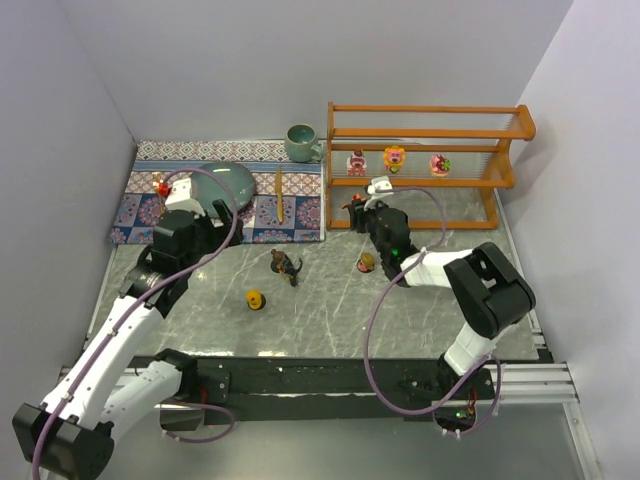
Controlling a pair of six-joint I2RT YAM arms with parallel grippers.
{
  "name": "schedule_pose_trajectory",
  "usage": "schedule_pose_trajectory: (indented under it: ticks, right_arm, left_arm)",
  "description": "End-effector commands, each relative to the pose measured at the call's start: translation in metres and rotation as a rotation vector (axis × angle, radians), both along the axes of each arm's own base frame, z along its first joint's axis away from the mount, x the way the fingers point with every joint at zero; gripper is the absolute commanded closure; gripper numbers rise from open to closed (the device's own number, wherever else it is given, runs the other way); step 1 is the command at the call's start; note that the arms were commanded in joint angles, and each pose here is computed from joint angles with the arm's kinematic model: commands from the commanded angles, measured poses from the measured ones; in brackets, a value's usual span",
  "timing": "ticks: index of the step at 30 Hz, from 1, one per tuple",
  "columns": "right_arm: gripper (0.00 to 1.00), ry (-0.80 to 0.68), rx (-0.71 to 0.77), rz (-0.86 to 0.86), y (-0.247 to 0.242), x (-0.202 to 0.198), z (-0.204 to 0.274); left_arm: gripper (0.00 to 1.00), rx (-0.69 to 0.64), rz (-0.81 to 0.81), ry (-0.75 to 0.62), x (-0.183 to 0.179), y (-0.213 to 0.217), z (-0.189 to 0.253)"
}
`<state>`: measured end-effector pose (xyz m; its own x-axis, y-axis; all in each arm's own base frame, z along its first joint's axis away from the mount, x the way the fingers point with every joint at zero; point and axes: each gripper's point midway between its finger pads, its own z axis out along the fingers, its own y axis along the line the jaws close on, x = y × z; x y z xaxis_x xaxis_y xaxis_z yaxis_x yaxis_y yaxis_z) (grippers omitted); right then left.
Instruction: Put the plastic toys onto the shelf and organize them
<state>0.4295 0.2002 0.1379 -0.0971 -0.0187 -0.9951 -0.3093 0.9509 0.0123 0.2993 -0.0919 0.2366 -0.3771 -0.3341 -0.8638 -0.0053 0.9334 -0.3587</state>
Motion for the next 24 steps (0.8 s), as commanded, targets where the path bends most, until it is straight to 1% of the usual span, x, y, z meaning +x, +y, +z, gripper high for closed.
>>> schedule_pose_trajectory:
  ticks: [1, 3, 4, 5, 7, 8, 9, 10, 11, 12, 13, 14, 15, 17, 18, 19, 20, 22, 24]
  right_arm:
    - [1.00, -0.098, 0.049, -0.005, 0.008, 0.009, 0.039]
    - [1.00, -0.098, 0.066, 0.027, 0.012, -0.005, 0.045]
    - [1.00, -0.070, 0.092, 0.035, 0.015, -0.012, 0.043]
    - [1.00, -0.068, 0.101, 0.043, 0.016, -0.018, 0.046]
    - [1.00, -0.061, 0.128, 0.089, 0.022, -0.040, 0.054]
    - [1.00, -0.045, 0.133, 0.128, 0.027, -0.053, 0.051]
    - [1.00, -0.068, 0.161, 0.156, 0.029, -0.064, 0.065]
    - [1.00, -0.059, 0.174, 0.192, 0.036, -0.076, 0.065]
    - [1.00, -0.046, 0.173, 0.216, 0.039, -0.086, 0.061]
    - [1.00, -0.059, 0.186, 0.243, 0.041, -0.096, 0.069]
    - [1.00, -0.051, 0.192, 0.266, 0.045, -0.104, 0.069]
    - [1.00, -0.037, 0.194, 0.301, 0.052, -0.117, 0.064]
    - [1.00, -0.045, 0.222, 0.324, 0.055, -0.125, 0.071]
    - [1.00, -0.039, 0.248, 0.367, 0.062, -0.144, 0.071]
    - [1.00, -0.028, 0.275, 0.371, 0.064, -0.150, 0.071]
    - [1.00, -0.036, 0.301, 0.375, 0.064, -0.154, 0.075]
    - [1.00, -0.030, 0.322, 0.392, 0.066, -0.163, 0.074]
    - [1.00, -0.033, 0.366, 0.405, 0.068, -0.171, 0.079]
    - [1.00, -0.028, 0.376, 0.419, 0.071, -0.179, 0.078]
  left_arm:
    - [0.03, 0.009, -0.019, -0.041, 0.002, -0.001, 0.008]
    - [0.03, -0.005, -0.083, -0.045, 0.000, -0.012, 0.008]
    - [0.03, -0.012, -0.113, -0.061, 0.001, -0.018, 0.011]
    - [0.03, -0.027, -0.172, -0.056, -0.003, -0.028, 0.009]
    - [0.03, -0.035, -0.218, -0.057, -0.005, -0.037, 0.007]
    - [0.03, -0.065, -0.257, -0.058, -0.008, -0.045, 0.009]
    - [0.03, -0.086, -0.281, -0.053, -0.009, -0.050, 0.009]
    - [0.03, -0.111, -0.304, -0.039, -0.010, -0.056, 0.007]
    - [0.03, -0.162, -0.318, -0.026, -0.012, -0.063, 0.008]
    - [0.03, -0.208, -0.372, -0.006, -0.017, -0.074, 0.008]
    - [0.03, -0.243, -0.388, 0.025, -0.018, -0.081, 0.002]
    - [0.03, -0.313, -0.399, 0.052, -0.022, -0.089, 0.003]
    - [0.03, -0.354, -0.426, 0.056, -0.022, -0.098, 0.006]
    - [0.03, -0.412, -0.443, 0.082, -0.029, -0.114, 0.004]
    - [0.03, -0.420, -0.431, 0.056, -0.026, -0.118, 0.008]
    - [0.03, -0.427, -0.459, 0.062, -0.034, -0.132, 0.008]
    - [0.03, -0.448, -0.454, 0.071, -0.035, -0.137, 0.008]
    - [0.02, -0.474, -0.450, 0.095, -0.038, -0.150, 0.002]
    - [0.02, -0.537, -0.437, 0.137, -0.040, -0.159, -0.003]
